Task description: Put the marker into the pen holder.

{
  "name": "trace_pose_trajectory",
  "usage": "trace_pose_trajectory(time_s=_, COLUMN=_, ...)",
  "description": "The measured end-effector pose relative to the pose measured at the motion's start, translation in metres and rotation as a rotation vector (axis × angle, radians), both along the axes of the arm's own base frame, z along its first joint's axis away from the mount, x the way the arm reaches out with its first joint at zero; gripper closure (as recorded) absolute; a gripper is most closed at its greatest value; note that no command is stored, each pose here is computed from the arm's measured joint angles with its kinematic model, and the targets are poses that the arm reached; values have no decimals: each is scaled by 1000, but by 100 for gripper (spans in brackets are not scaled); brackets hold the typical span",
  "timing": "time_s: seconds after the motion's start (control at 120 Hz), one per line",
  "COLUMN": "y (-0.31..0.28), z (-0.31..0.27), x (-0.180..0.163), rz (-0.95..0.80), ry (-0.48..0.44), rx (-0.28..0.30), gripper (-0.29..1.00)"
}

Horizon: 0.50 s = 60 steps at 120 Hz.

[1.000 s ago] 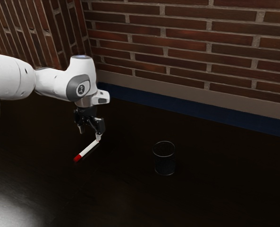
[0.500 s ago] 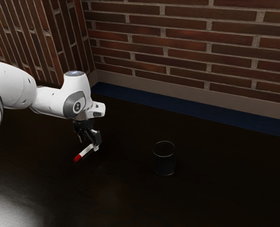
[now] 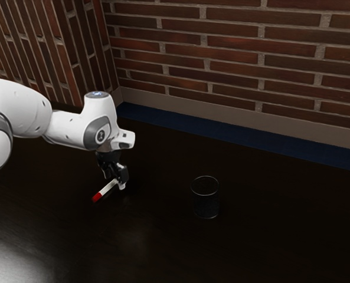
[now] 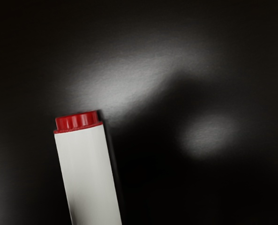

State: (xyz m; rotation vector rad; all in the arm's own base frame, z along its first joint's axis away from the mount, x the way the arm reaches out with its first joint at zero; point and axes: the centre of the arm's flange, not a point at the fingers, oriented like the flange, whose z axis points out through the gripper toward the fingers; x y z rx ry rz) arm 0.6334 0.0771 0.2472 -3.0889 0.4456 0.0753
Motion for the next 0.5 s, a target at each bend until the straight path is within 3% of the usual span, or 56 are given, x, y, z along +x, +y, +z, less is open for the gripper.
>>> trace_pose_trajectory(time_s=0.133, y=0, z=-4, x=0, rz=-9, ry=6, rx=-2, gripper=14)
trace_pose_trajectory(time_s=0.5, y=0, z=1, x=2, rz=-28, ry=-5, rx=-1, gripper=56)
